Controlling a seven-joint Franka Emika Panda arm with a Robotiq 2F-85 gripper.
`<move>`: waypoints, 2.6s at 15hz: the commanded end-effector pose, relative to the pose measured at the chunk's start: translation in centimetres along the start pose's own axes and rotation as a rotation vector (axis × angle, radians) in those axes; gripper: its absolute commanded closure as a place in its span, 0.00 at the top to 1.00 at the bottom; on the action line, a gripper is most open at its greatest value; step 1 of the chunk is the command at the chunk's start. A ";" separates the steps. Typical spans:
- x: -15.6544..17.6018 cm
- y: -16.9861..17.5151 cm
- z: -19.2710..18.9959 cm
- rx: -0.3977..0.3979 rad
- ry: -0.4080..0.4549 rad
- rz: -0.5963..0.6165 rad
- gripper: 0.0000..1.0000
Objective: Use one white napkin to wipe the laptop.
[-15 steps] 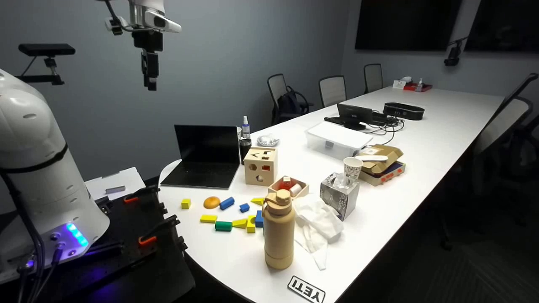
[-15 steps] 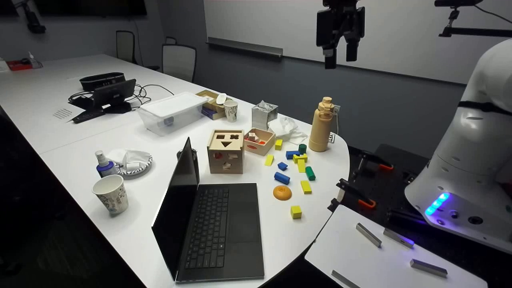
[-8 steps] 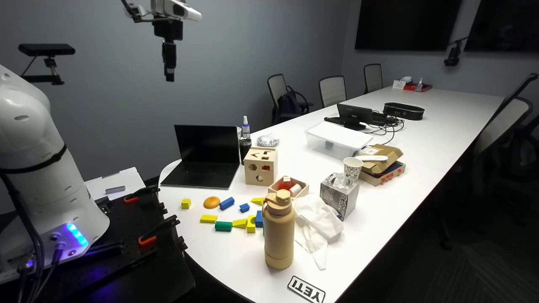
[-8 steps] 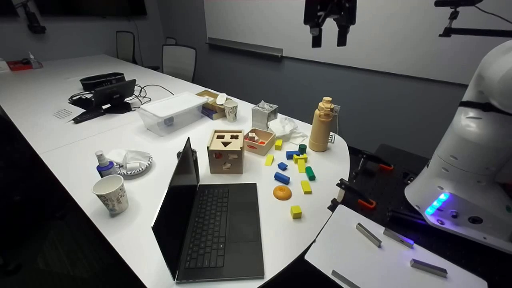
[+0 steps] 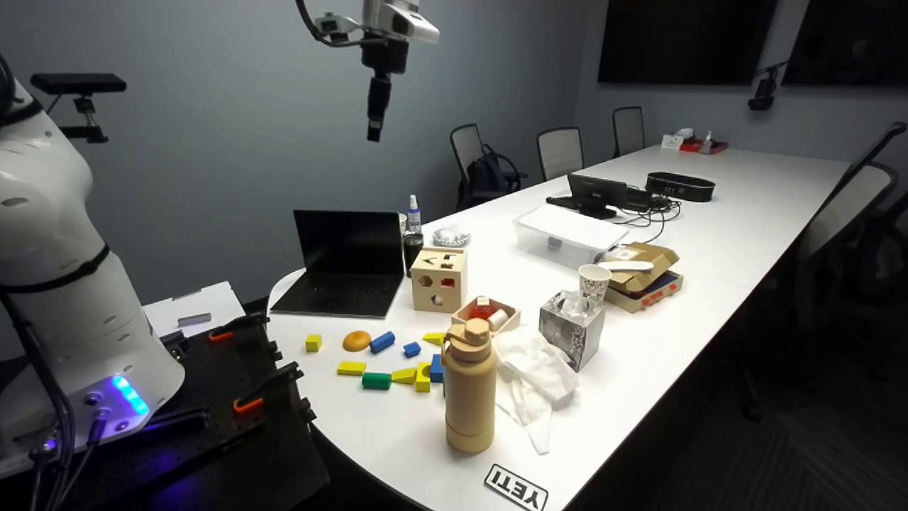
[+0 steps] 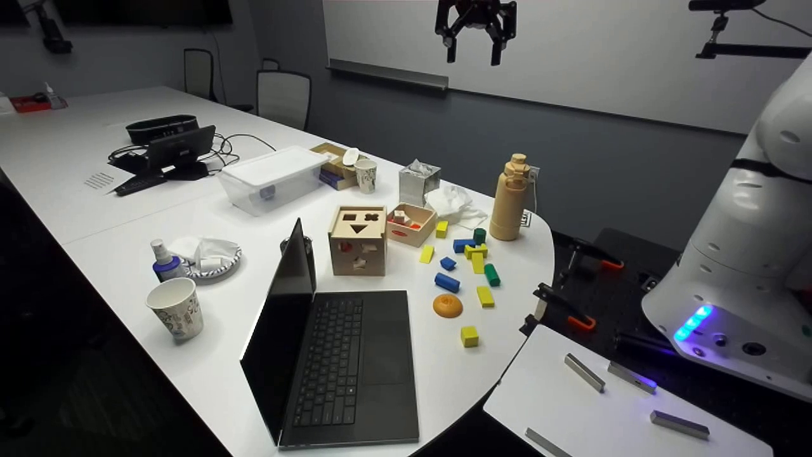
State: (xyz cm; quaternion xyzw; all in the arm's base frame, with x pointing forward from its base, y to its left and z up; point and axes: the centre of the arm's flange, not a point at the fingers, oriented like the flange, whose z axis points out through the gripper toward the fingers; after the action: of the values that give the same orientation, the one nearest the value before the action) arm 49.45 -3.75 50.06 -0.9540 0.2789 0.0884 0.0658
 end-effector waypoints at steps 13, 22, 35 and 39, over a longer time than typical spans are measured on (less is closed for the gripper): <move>14.5 3.5 7.2 0.187 -0.100 0.256 1.00; 20.0 1.4 8.2 0.187 -0.009 0.365 1.00; 30.0 7.9 24.3 0.004 -0.111 0.968 1.00; 30.9 11.4 28.9 0.018 -0.114 1.098 1.00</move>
State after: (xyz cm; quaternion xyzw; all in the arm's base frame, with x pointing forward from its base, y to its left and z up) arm 65.01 -22.91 16.77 -0.6949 0.7003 0.1609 0.0277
